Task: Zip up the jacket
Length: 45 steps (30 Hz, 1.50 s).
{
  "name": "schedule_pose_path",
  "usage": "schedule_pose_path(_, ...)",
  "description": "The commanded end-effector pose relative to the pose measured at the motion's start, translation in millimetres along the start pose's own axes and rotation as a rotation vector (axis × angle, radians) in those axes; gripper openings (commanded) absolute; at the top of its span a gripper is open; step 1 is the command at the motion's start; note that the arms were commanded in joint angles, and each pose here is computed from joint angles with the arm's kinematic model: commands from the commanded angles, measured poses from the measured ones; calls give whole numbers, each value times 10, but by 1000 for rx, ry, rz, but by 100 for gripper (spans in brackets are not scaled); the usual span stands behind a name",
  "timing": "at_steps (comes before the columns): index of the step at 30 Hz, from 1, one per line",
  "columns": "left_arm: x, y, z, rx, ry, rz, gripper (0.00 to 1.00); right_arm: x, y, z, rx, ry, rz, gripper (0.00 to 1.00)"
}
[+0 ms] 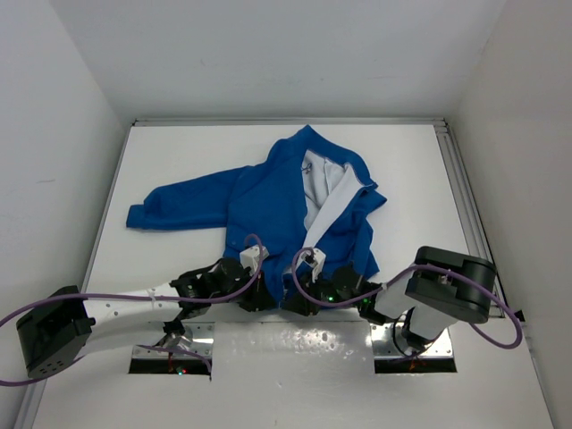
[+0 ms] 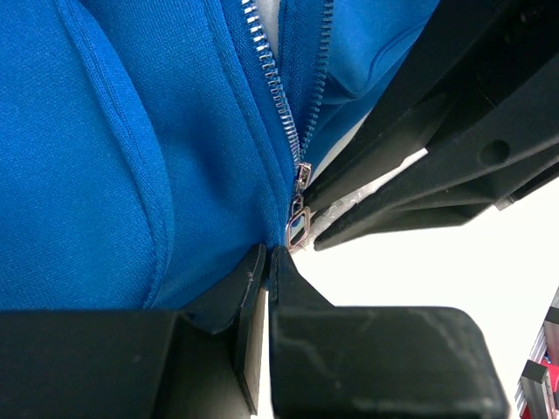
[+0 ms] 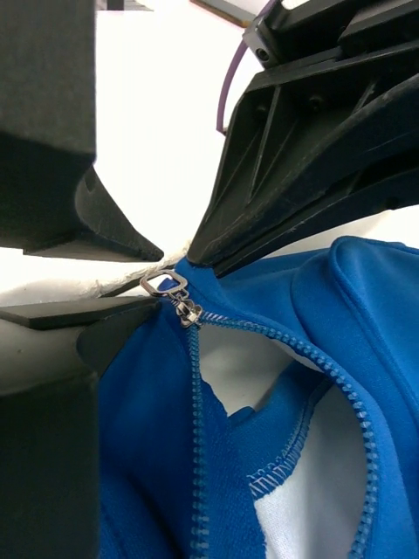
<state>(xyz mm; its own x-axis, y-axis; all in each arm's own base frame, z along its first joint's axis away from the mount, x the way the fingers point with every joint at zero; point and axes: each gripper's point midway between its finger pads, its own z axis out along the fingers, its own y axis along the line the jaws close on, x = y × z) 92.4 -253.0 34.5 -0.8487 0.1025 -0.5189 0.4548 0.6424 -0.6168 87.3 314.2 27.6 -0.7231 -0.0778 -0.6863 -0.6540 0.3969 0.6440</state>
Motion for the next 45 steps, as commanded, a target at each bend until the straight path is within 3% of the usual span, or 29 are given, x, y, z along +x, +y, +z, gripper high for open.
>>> schedule_pose_path(1,-8,-112,-2,52,-5,10,0,-235,139,68,-48,-87,-9,18)
schedule_pose_path(8,12,-118,-2,64,-4,2,0,-291,155,117,-53,-113,13,5)
schedule_pose_path(16,26,-111,-1,67,-3,4,0,-332,199,187,-70,-144,47,25)
schedule_pose_path(24,-4,-159,5,84,-6,12,0,-397,240,196,-82,-185,73,29)
schedule_pose_path(33,-1,-143,2,82,-12,15,0,-484,284,149,-117,-253,138,0)
schedule_pose_path(39,43,-74,-3,59,-10,-1,0,-560,336,-21,-137,-304,157,0)
schedule_pose_path(42,48,-96,-1,74,-12,-15,13,-606,376,-105,-147,-325,165,0)
schedule_pose_path(45,47,-116,0,91,-18,-16,32,-629,417,-124,-158,-327,163,0)
